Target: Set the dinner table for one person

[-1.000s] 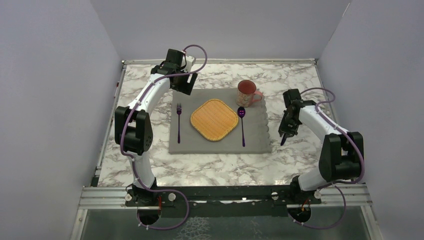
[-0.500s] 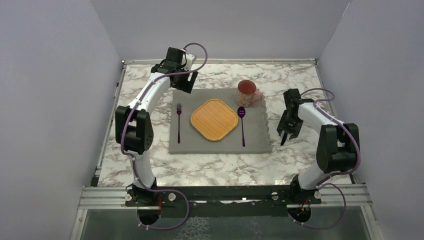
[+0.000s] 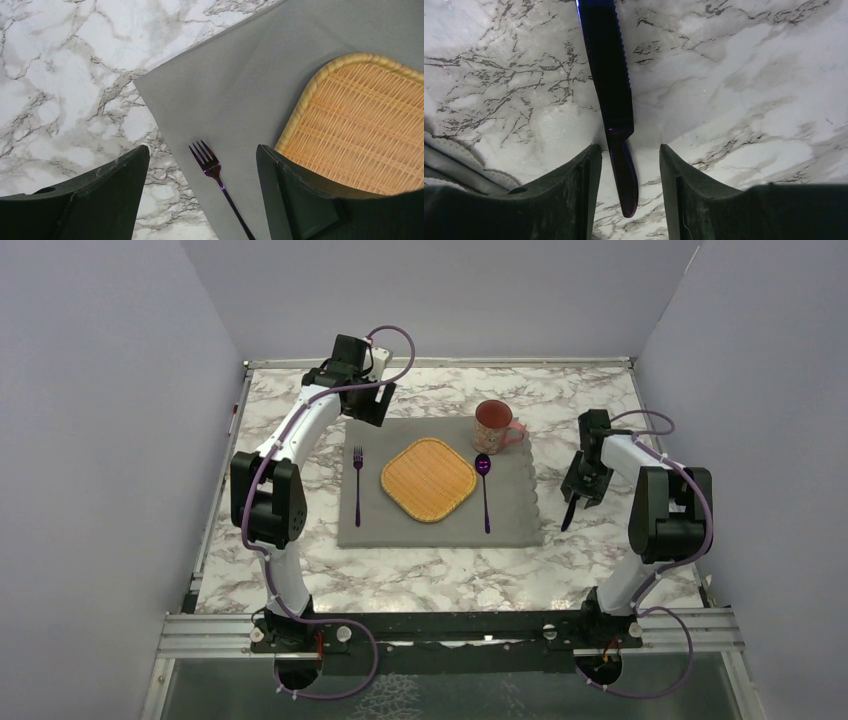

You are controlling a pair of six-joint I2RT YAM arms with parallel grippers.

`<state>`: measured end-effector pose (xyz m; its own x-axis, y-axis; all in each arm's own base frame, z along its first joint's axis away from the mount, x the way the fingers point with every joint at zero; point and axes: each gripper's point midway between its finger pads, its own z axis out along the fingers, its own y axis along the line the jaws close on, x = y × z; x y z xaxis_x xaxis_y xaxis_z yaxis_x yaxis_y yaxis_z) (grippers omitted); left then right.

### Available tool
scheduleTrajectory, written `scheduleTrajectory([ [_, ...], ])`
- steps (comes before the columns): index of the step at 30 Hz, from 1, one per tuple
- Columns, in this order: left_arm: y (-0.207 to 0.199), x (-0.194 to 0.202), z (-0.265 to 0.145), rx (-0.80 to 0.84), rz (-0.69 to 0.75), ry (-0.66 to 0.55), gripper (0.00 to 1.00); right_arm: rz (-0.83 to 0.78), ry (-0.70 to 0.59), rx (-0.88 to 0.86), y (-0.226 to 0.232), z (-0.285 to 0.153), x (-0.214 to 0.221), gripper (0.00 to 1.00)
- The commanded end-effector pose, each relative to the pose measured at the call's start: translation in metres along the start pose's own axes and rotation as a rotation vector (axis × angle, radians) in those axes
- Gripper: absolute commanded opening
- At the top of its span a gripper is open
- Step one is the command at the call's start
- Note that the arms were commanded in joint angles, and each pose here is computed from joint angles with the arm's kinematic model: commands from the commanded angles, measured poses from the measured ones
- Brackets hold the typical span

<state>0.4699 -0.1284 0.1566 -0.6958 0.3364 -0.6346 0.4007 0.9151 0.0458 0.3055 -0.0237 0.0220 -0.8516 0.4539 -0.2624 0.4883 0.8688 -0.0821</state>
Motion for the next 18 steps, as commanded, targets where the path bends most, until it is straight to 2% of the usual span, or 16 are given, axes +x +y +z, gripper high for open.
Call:
scheduleTrajectory([
  [1, 0.0, -0.014, -0.018, 0.004, 0.002, -0.057, 0.81, -0.005, -0.007, -0.025, 0.007, 0.01, -0.005, 0.5],
  [8, 0.004, -0.018, -0.021, -0.012, 0.022, -0.068, 0.81, 0.0, 0.023, -0.025, 0.008, 0.021, 0.005, 0.43],
  [16, 0.004, -0.021, -0.021, -0.013, 0.03, -0.073, 0.81, 0.0, 0.036, 0.004, 0.002, 0.028, 0.012, 0.15],
  [18, 0.005, -0.021, -0.021, -0.014, 0.032, -0.073, 0.81, -0.003, 0.042, 0.009, 0.001, 0.03, 0.015, 0.11],
])
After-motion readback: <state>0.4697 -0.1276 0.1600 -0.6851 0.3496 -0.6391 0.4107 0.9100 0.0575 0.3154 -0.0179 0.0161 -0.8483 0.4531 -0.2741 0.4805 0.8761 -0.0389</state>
